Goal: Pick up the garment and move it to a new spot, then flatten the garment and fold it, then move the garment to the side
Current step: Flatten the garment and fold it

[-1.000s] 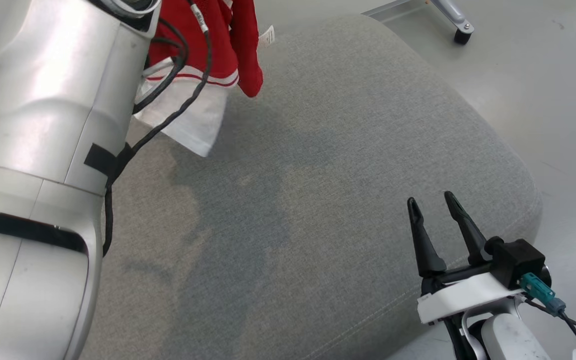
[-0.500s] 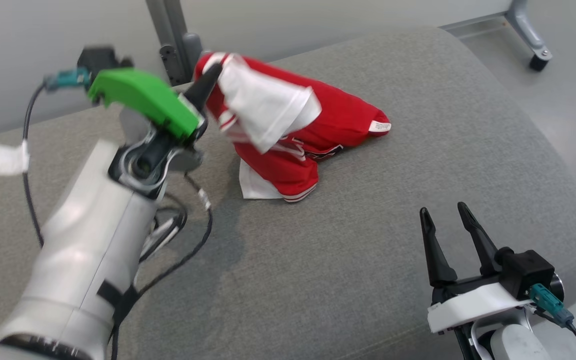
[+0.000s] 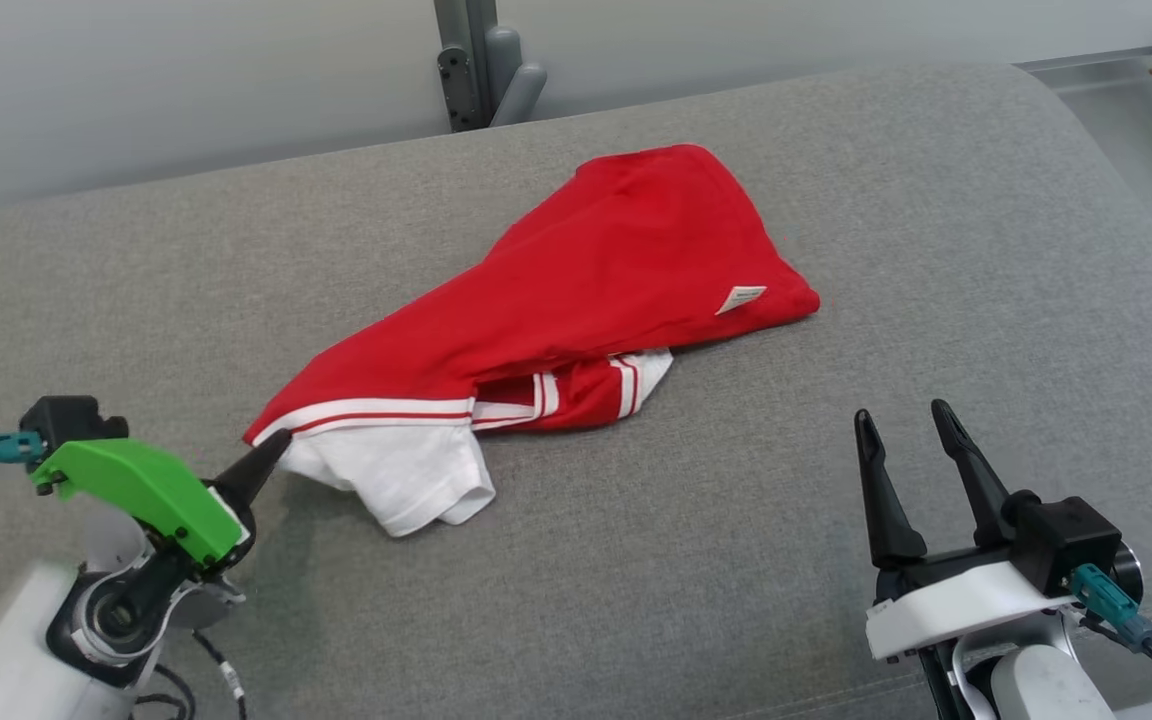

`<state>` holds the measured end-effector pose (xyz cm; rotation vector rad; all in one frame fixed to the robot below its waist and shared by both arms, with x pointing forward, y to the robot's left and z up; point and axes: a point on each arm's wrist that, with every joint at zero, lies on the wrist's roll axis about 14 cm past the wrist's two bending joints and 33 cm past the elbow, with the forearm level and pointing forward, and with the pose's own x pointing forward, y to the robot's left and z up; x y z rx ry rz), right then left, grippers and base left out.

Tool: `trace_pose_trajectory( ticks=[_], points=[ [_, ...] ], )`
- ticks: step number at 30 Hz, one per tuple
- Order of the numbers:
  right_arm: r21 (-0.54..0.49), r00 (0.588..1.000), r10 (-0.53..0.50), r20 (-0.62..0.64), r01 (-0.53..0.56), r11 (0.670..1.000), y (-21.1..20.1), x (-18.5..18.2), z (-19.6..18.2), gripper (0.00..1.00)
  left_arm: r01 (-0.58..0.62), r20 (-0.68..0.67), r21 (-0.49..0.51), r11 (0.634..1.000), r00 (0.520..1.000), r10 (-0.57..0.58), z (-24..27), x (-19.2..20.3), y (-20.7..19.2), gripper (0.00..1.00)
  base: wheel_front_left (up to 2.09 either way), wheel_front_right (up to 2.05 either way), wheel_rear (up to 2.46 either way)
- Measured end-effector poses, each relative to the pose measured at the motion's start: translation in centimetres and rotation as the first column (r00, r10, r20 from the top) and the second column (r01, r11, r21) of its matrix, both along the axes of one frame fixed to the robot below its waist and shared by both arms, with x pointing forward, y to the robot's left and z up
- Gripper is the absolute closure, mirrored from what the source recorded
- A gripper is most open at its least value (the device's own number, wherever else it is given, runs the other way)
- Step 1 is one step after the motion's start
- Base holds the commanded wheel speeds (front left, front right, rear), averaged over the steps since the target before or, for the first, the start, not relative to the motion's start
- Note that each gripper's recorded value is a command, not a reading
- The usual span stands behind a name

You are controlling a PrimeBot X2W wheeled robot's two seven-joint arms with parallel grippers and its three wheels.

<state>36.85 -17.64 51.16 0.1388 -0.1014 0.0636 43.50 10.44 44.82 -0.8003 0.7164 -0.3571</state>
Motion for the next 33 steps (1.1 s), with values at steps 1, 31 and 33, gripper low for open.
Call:
trace_pose_trajectory(
  ticks=[1,31,33],
  points=[
    [0.000,1.000,0.007,-0.001,-0.007,1.000,0.2,0.2,-0.1,0.00,-0.008,0.008,0.030,1.000,1.000,0.008,-0.1,-0.1,0.9,1.00,0.00,0.00,0.00],
    [0.000,0.992,0.102,-0.072,-0.103,0.995,3.4,2.8,-2.6,0.00,-0.489,0.518,0.164,0.857,0.782,0.347,1.8,-5.5,5.1,0.00,0.00,0.00,0.00],
    [0.019,0.991,0.089,-0.102,-0.088,0.996,3.0,3.4,-3.5,0.00,-0.508,0.527,0.173,0.844,0.772,0.357,1.5,-6.7,5.0,0.00,0.00,0.00,0.00]
  ],
)
